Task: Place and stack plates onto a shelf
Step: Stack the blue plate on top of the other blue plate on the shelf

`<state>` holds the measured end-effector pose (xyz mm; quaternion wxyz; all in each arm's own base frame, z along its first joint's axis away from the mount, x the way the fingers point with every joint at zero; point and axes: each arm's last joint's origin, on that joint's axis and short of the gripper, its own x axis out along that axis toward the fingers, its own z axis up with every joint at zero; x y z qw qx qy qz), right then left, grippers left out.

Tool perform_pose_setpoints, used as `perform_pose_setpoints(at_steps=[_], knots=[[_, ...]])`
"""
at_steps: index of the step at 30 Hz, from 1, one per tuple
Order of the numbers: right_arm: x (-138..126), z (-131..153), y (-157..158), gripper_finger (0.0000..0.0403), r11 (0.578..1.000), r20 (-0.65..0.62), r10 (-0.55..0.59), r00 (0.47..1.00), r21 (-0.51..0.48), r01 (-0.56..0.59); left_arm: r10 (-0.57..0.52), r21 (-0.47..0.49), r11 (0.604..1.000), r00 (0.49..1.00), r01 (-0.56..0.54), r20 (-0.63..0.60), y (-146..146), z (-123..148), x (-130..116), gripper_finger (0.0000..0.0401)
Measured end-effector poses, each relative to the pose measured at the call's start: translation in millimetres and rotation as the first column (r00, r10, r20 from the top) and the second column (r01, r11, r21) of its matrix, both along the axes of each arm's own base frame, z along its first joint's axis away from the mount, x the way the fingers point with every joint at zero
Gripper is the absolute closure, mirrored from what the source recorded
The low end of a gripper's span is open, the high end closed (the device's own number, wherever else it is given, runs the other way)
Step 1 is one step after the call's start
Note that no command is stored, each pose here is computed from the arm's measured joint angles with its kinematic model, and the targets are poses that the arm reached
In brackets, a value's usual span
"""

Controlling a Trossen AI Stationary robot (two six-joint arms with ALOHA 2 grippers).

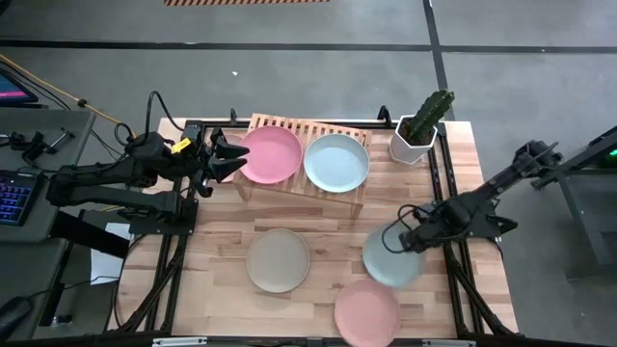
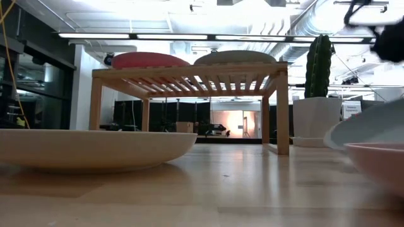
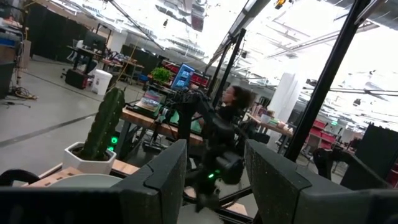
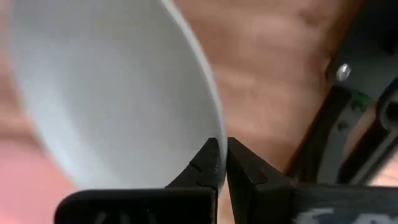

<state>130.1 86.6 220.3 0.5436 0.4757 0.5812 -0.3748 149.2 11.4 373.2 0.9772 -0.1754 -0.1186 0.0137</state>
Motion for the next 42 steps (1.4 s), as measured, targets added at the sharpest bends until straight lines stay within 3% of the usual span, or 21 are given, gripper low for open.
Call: perform_pose_setpoints(at_steps=[5, 10, 13, 18, 22, 29, 36, 42], knots=[[3, 44, 12, 0.0402, 0.993, 0.117, 0.115, 0.986, 0.017, -0.118, 0.0, 0.0, 1.0, 1.0, 0.0, 0.0, 0, 0, 0, 0.0249], [5, 89, 10, 0.0402, 0.99, 0.278, 0.118, 0.953, -0.104, -0.092, 0.0, 0.0, 1.0, 1.0, 0.0, 0.0, 0, 0, 0, 0.0249], [9, 114, 8, 0.0402, 0.981, 0.414, 0.146, 0.899, -0.175, -0.078, 0.0, 0.0, 1.0, 1.0, 0.0, 0.0, 0, 0, 0, 0.0249], [19, 149, -4, 0.0402, 0.956, 0.604, 0.139, 0.785, -0.288, 0.052, 0.0, 0.0, 1.0, 1.0, 0.0, 0.0, 0, 0, 0, 0.0249], [35, 164, -28, 0.0403, 0.902, 0.654, 0.097, 0.75, -0.376, 0.212, 0.0, 0.0, 1.0, 1.0, 0.0, 0.0, 0, 0, 0, 0.0249], [70, 161, -82, 0.0403, 0.811, 0.62, 0.015, 0.784, -0.467, 0.353, 0.0, 0.0, 1.0, 1.0, 0.0, 0.0, 0, 0, 0, 0.0249], [94, 144, -118, 0.0403, 0.833, 0.518, -0.017, 0.855, -0.466, 0.298, 0.0, 0.001, 1.0, 1.0, 0.0, 0.004, 0, 0, 0, 0.0249], [105, 139, -130, 0.0403, 0.856, 0.52, -0.014, 0.854, -0.436, 0.28, 0.0, 0.001, 1.0, 1.0, 0.0, 0.007, 0, 1, 0, 0.0249]])
